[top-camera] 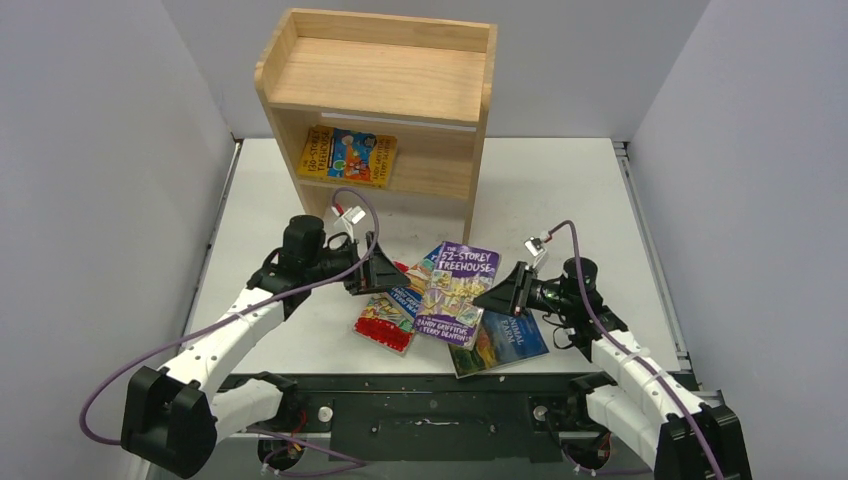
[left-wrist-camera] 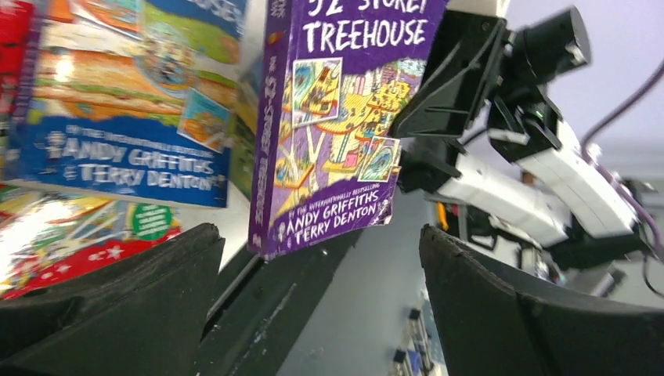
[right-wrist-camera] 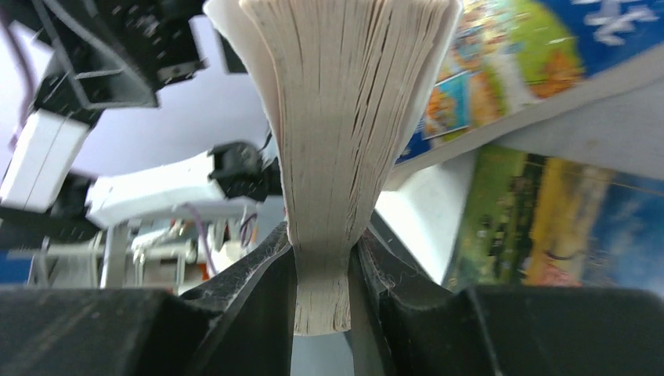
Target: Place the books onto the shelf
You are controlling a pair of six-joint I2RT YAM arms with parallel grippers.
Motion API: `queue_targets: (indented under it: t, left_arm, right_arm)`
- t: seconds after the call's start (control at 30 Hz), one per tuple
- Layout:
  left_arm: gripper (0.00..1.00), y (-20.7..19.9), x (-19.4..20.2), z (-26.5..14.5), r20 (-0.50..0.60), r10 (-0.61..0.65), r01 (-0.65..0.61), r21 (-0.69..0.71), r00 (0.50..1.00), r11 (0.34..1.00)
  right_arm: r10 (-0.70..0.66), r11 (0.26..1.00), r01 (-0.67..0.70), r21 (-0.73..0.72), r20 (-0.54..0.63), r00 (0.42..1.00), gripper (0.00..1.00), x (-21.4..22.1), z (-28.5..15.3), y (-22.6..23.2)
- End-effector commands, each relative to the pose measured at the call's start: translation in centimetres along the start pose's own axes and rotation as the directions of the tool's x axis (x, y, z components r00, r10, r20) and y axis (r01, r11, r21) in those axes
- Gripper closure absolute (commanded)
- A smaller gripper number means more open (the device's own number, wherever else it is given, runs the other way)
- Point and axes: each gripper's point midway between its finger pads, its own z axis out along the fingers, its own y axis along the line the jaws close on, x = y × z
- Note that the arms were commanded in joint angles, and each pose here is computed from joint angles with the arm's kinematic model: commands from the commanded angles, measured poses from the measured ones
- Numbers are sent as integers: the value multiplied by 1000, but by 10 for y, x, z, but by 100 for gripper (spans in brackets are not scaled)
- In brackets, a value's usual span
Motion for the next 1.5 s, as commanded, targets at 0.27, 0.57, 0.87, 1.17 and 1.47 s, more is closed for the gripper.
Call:
queue_targets:
  t: [0.27, 0.57, 0.87, 1.17, 1.47]
  left_arm:
    - [5, -47, 23, -6, -108, 120, -71, 380, 987, 922]
    - [28, -52, 31, -8, -168, 135, -49, 436, 976, 898]
    - [49, -60, 50, -1, -247, 153, -22, 465, 957, 885]
    - [100, -62, 44, 5, -231, 142, -21, 457, 963, 889]
    - [100, -46, -39, -50, 97, -9, -25, 339, 995, 941]
  right_arm:
    - [-292, 857, 185, -481, -157, 943, 95, 28, -12, 110]
    - [-298, 851, 188, -490, -158, 941, 95, 25, -7, 114]
    - [-292, 861, 189, -473, -156, 944, 95, 21, 2, 108]
    - [-269, 883, 173, -436, -168, 948, 65, 19, 8, 99]
    - [-336, 941, 334, -51, -45, 941, 10, -46, -15, 61]
